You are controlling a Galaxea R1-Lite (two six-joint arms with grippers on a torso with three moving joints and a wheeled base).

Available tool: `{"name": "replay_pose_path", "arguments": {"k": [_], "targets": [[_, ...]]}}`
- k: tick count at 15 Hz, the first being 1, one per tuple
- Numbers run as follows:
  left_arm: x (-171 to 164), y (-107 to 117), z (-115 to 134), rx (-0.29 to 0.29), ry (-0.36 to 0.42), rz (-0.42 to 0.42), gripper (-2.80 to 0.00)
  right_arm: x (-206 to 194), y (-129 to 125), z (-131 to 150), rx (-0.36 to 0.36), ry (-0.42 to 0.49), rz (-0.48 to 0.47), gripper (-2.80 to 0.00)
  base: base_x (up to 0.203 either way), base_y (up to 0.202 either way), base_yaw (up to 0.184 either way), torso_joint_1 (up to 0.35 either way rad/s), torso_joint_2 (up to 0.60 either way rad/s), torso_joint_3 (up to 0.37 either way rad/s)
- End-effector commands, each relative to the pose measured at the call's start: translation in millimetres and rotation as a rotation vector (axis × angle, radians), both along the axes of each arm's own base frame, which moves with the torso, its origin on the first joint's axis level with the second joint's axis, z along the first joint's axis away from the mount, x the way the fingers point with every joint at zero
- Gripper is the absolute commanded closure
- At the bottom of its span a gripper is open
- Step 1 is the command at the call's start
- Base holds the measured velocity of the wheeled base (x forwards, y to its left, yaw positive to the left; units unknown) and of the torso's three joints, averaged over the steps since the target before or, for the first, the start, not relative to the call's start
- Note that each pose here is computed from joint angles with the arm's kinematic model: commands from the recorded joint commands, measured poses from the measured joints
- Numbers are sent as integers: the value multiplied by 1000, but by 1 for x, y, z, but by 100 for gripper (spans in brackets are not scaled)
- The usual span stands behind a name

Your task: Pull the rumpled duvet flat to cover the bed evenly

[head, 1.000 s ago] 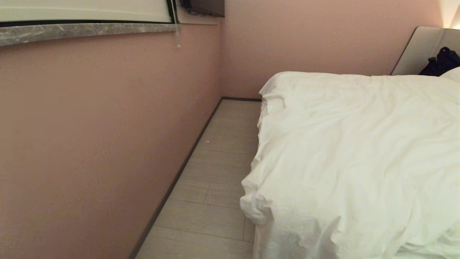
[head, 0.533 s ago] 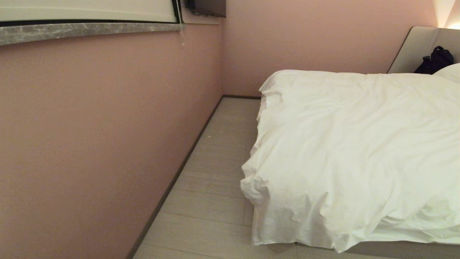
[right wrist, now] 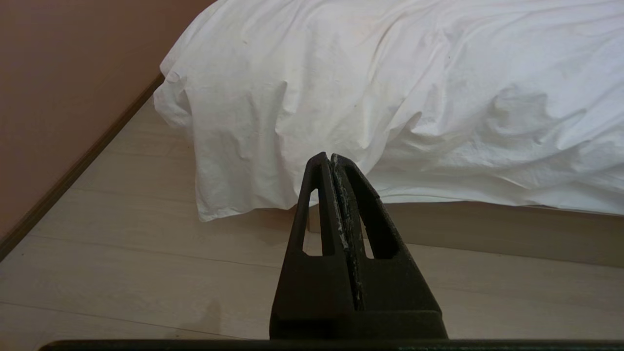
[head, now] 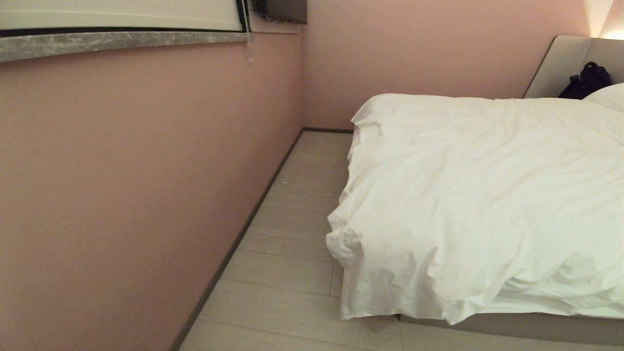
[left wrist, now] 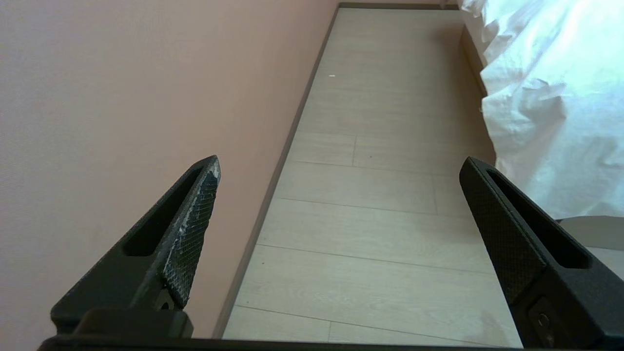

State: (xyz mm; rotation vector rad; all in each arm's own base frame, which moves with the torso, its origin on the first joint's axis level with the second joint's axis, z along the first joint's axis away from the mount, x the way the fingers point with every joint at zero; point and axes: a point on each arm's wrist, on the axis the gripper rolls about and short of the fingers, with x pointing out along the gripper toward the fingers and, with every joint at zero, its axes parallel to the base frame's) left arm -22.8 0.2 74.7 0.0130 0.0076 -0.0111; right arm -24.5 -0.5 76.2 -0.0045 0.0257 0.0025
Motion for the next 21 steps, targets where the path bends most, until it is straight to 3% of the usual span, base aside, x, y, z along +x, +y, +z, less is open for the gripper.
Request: {"name": "replay_pose_path", "arguments": {"k": [1,21], "targets": [[0,0,0,1,0,0,-280,0,0,0,0,2,0,0,0,0,0,0,0,0],[0,0,0,1,0,0,-280,0,0,0,0,2,1,0,0,0,0,0,0,0]]}}
